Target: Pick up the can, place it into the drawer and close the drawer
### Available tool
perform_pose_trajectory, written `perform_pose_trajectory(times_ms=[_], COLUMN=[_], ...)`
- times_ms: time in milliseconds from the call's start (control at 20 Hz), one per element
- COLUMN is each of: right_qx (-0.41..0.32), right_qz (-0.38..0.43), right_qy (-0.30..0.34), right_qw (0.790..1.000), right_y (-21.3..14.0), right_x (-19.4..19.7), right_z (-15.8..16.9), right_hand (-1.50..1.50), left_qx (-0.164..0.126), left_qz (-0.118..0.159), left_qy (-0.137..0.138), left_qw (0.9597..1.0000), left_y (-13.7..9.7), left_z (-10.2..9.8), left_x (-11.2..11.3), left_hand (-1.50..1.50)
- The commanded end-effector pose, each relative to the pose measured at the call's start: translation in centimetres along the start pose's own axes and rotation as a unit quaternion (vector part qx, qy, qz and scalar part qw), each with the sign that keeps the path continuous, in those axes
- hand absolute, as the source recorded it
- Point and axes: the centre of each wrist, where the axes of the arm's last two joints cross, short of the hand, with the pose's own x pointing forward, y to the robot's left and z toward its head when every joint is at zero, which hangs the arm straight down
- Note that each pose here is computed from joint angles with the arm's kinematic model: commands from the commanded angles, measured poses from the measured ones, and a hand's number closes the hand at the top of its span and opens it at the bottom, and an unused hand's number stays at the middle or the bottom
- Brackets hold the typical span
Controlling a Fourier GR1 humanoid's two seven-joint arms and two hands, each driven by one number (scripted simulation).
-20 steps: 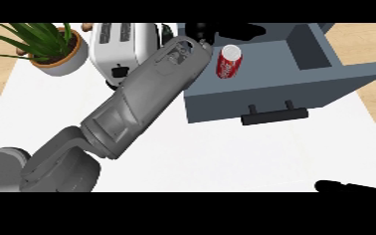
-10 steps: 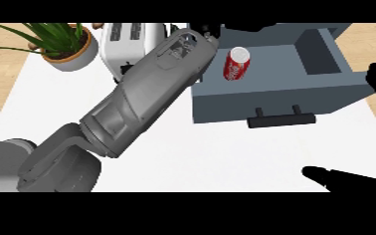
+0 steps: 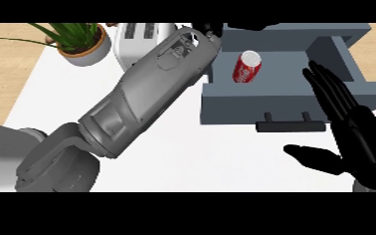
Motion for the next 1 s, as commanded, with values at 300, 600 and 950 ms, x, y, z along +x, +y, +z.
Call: perform_pose_trajectory(times_ms=[300,600,950], right_qx=[-0.004,-0.002,0.004], right_qz=[0.062,0.078,0.112], right_qy=[0.045,0.058,0.071], right_qw=[0.997,0.995,0.991], right_y=[8.2,11.0,13.8], right_x=[-2.4,-6.3,-7.0], right_z=[-2.2,-3.3,-5.2], right_hand=[-1.5,-1.5,-1.5], left_qx=[0.005,0.009,0.007], left_qz=[0.0,-0.004,-0.006], left_qy=[0.009,0.014,0.014], left_qw=[1.0,0.9999,0.9999], left_y=[3.3,7.3,8.9], left_z=[-0.8,-1.3,-0.3], left_x=[0.6,0.5,1.7], left_hand=[-1.5,-1.5,-1.5])
